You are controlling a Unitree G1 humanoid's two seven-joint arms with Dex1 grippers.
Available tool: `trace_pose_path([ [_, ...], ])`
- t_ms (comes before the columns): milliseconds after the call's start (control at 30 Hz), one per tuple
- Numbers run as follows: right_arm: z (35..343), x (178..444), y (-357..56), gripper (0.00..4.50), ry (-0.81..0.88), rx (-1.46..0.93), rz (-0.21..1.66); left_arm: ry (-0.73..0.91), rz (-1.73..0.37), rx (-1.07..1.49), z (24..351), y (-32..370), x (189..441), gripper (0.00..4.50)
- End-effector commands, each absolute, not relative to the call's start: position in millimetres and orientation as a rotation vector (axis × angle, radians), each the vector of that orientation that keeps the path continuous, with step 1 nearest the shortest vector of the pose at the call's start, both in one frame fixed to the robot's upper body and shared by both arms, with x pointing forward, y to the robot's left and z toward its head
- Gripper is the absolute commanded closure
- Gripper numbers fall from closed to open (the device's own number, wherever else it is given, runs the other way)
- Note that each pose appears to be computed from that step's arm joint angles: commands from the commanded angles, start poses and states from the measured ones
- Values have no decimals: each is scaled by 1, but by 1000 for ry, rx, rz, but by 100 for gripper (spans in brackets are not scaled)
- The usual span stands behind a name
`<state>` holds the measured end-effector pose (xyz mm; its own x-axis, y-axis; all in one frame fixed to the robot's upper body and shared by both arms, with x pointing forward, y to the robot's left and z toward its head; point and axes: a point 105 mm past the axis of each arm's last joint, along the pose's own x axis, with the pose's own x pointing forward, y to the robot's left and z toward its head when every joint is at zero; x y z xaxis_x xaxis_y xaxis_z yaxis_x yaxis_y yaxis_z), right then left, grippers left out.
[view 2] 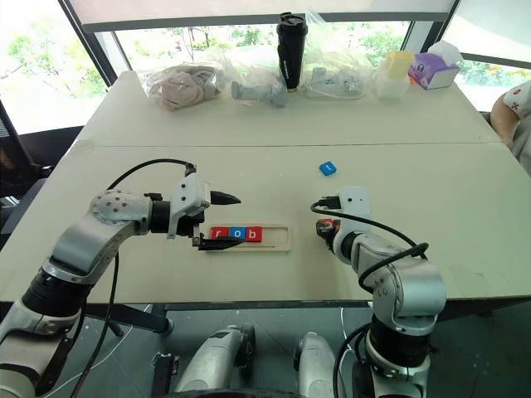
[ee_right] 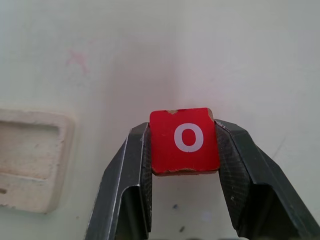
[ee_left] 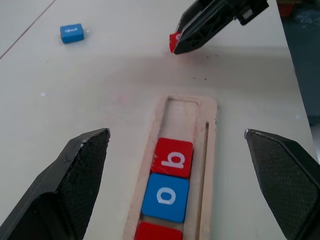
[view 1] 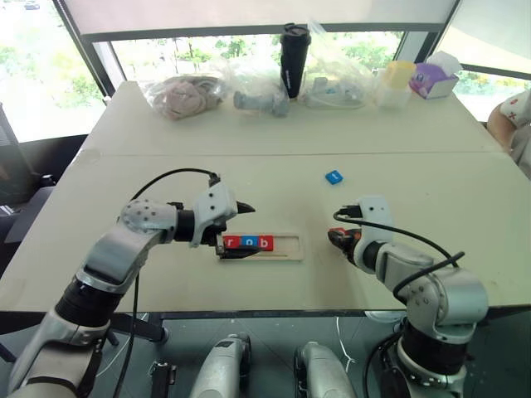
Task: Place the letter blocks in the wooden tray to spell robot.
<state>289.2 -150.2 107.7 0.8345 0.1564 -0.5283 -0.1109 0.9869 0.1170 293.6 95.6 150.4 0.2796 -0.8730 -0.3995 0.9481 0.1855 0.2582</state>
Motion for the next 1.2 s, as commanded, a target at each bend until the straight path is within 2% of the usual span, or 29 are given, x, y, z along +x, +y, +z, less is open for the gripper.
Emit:
trace_pose_path([
  [33, 110, 284, -147, 224, 544, 101, 113, 150, -1328, 535, 155, 92, 287, 0],
  [67, 108, 283, -143, 189, 550, 116, 119, 151, -1328, 535, 155, 92, 288, 0],
  [167, 111, 282, -137, 30, 537, 127, 159, 160, -1327, 533, 154, 94, 288, 0],
  [200, 115, 284, -139, 4, 522, 127, 169, 164, -1328, 532, 154, 94, 288, 0],
  [300, 143, 292, -154, 4, 439, 6, 244, 180, -1328, 533, 153, 98, 287, 0],
  [400, 179, 296, -155, 4, 264, -91, 468, 201, -1344, 536, 152, 104, 282, 0],
  [467, 191, 294, -157, 4, 181, -157, 626, 183, -1369, 579, 153, 104, 276, 0],
  [667, 152, 296, -183, 4, 300, -408, 928, 175, -1405, 626, 162, 106, 262, 0],
  [867, 120, 311, -192, 4, 379, -494, 1082, 147, -1349, 583, 172, 104, 259, 0],
  [1100, 104, 320, -188, 4, 405, -544, 1174, 173, -1300, 581, 167, 110, 258, 0],
  [1200, 95, 327, -185, 90, 408, -548, 1202, 186, -1279, 574, 165, 112, 255, 0],
])
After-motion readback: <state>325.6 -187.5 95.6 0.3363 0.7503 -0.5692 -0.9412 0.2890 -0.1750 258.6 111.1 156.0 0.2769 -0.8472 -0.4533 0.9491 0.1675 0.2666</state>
